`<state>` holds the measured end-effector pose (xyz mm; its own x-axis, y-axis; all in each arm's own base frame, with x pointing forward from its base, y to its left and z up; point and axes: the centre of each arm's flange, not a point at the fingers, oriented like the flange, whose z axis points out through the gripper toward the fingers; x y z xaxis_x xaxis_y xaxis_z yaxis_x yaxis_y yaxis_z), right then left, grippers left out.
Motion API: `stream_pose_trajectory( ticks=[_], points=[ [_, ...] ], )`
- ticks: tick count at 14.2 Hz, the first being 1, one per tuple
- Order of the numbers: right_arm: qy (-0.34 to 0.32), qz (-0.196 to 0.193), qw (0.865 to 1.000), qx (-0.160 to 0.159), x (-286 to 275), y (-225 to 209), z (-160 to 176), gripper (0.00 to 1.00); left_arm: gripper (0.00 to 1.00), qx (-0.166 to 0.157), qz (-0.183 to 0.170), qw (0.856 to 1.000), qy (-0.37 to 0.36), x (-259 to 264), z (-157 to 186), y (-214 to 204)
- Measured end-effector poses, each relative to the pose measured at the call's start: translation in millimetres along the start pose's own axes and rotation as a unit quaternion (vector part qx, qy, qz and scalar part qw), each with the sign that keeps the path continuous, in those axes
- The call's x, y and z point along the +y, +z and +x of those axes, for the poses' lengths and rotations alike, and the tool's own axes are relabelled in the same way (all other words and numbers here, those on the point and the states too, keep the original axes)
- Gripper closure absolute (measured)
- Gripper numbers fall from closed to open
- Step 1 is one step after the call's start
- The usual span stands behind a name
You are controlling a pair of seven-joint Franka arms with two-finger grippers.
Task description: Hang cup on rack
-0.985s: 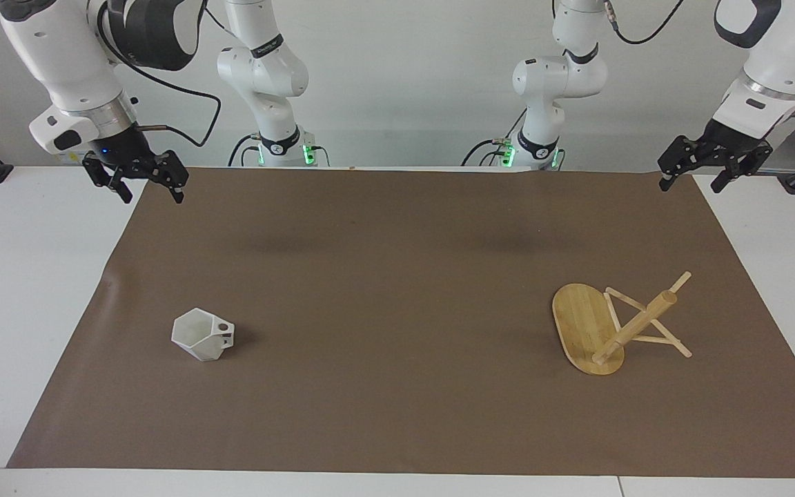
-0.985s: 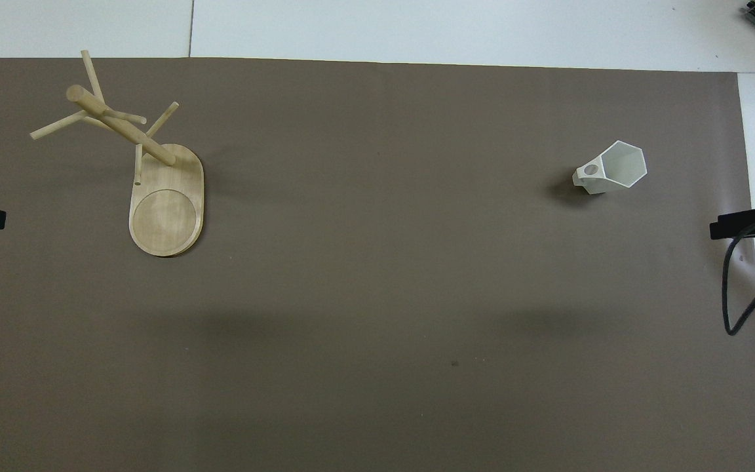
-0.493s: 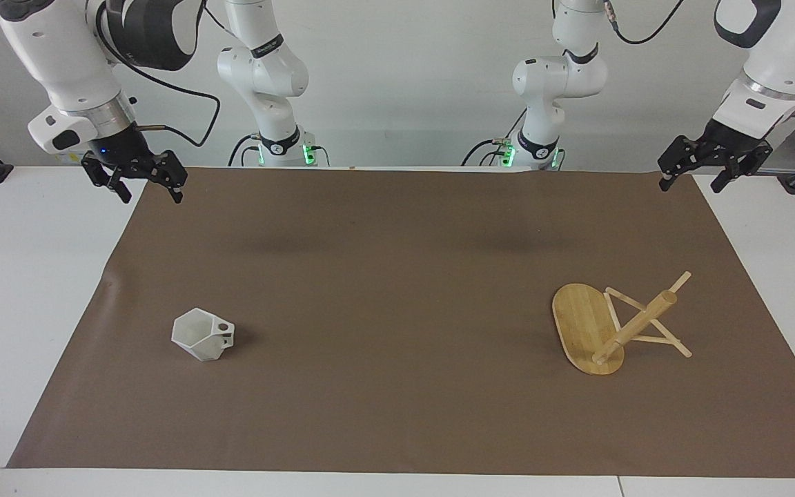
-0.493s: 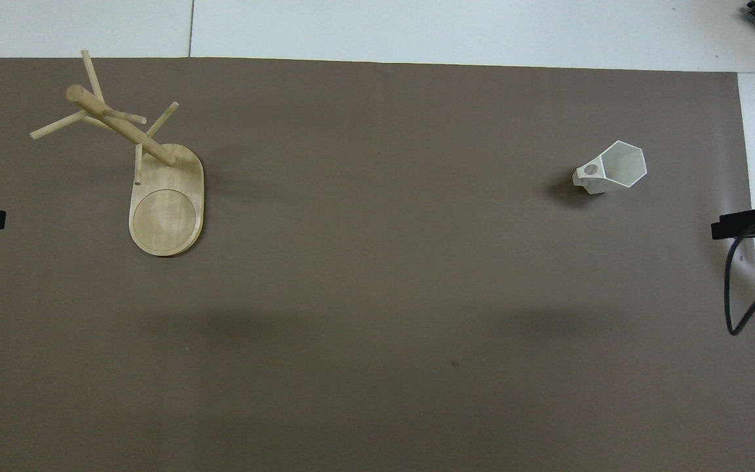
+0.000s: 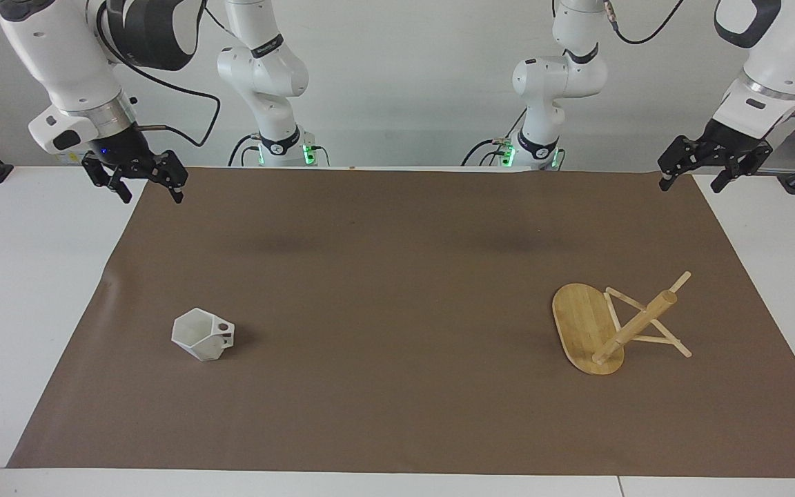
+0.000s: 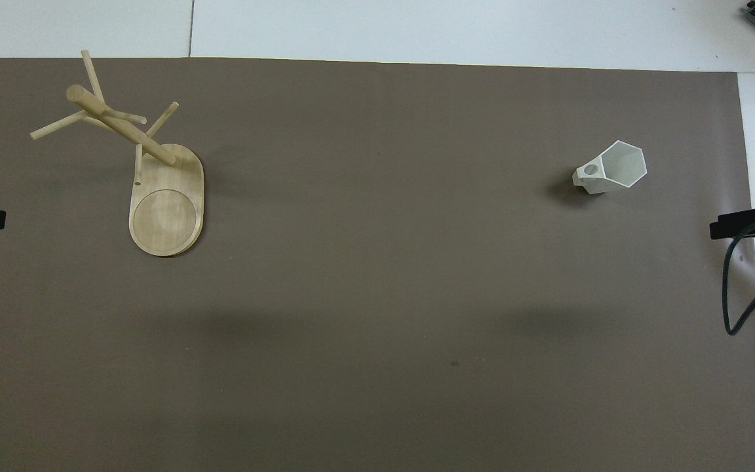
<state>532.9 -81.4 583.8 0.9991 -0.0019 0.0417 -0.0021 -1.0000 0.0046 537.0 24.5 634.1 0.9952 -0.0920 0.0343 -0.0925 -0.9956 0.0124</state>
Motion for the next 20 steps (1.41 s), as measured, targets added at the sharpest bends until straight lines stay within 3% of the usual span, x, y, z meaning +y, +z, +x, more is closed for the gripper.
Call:
stream_pose_trajectory(
  ticks=[15,20],
  points=[
    [0.000,0.000,1.000,0.001,0,0,0,0.00,0.00,0.000,0.000,1.000,0.000,0,0,0],
    [0.008,-0.004,1.000,0.026,19,21,10,0.00,0.00,0.000,0.000,1.000,0.000,0,0,0]
  ],
)
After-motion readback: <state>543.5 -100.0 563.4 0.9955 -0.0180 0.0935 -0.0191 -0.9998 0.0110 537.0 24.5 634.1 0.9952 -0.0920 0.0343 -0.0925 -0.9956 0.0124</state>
